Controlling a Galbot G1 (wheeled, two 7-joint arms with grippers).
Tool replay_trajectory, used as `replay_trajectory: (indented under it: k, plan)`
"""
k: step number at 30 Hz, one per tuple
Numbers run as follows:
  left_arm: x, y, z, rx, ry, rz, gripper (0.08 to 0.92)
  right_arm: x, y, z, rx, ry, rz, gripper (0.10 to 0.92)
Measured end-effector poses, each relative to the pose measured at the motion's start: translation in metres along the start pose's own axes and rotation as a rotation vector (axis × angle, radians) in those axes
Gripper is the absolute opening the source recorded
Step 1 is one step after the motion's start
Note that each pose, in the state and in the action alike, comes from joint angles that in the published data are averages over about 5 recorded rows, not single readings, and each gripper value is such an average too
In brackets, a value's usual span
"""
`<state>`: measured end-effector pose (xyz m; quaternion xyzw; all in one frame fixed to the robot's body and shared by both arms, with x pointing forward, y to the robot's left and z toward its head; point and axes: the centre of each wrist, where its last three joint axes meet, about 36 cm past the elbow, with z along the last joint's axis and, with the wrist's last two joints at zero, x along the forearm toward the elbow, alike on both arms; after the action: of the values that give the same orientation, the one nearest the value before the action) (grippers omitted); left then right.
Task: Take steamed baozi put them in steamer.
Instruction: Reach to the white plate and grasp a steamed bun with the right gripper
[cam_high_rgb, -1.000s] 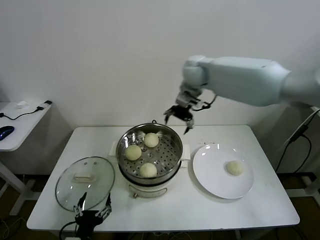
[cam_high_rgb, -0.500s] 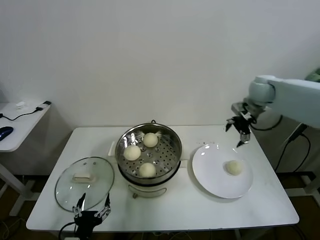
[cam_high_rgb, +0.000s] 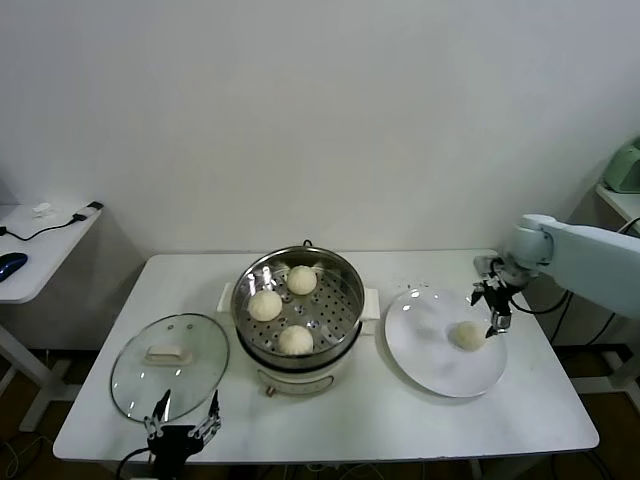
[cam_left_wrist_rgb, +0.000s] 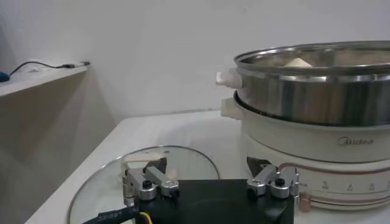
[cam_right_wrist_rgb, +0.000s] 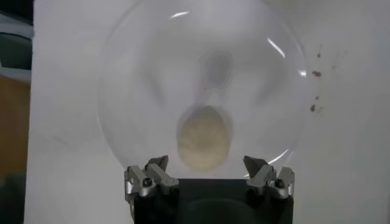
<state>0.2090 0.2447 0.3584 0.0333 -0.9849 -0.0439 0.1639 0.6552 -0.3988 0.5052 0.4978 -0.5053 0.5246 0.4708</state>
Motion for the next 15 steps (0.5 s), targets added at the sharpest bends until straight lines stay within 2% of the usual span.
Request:
replay_trajectory:
  k: [9,15]
  plan:
    - [0.003,-0.001,0.003,-0.003,0.005,0.002,0.823,-0.038,0.003,-0.003,-0.024,0.015,0.011,0.822]
    - [0.003,-0.001,0.003,-0.006,0.004,0.003,0.823,-0.050,0.005,-0.006,-0.034,0.006,0.031,0.734]
